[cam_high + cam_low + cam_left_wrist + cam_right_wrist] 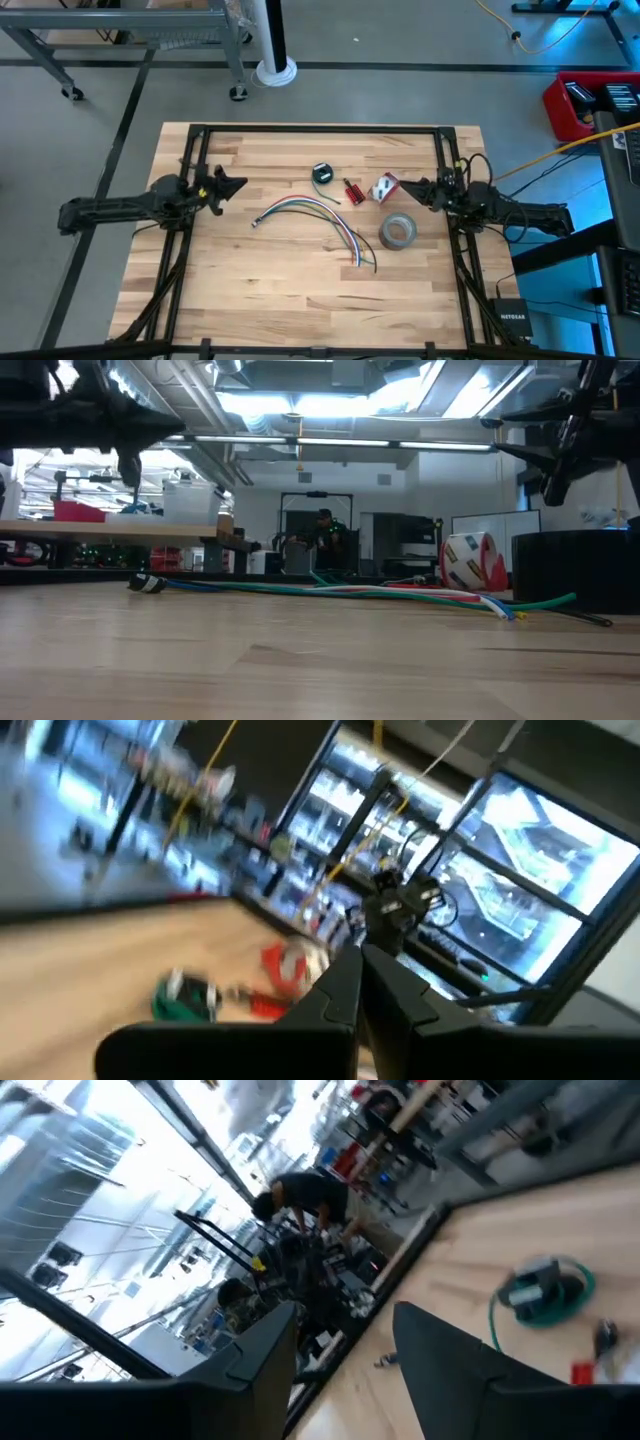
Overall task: Coil cords
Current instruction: Uncoil green wire from the black spool
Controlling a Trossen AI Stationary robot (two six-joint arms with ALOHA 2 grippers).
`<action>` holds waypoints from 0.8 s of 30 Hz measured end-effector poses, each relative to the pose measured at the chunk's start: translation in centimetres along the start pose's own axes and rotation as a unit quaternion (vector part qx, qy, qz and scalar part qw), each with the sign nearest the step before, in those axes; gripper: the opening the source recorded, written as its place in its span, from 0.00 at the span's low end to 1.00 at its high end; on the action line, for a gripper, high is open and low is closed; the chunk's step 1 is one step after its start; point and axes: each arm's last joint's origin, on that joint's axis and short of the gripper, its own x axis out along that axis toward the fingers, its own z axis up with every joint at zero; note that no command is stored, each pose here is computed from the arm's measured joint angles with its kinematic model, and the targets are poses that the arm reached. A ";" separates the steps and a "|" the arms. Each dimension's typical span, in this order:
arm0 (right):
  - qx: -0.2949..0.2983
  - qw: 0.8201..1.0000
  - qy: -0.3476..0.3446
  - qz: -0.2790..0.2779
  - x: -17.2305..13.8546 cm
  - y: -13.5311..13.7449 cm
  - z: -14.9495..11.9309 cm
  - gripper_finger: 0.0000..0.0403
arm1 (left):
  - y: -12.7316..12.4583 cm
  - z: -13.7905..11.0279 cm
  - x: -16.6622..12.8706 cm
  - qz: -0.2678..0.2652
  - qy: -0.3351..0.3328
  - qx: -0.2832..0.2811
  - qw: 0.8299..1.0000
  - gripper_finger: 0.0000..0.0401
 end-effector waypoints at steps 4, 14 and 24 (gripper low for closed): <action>0.047 0.998 0.023 -0.033 0.1 -0.6 -0.5 0.43 | 0.6 -1.0 0.7 0.048 0.035 -0.037 0.998 0.01; 0.074 0.994 0.022 -0.071 0.6 -1.0 -0.8 0.43 | 0.6 -1.8 3.8 0.095 0.081 -0.050 0.991 0.01; 0.073 0.994 0.023 -0.076 0.7 -1.1 -0.9 0.43 | 0.0 -0.9 7.8 0.123 0.098 0.147 0.977 0.01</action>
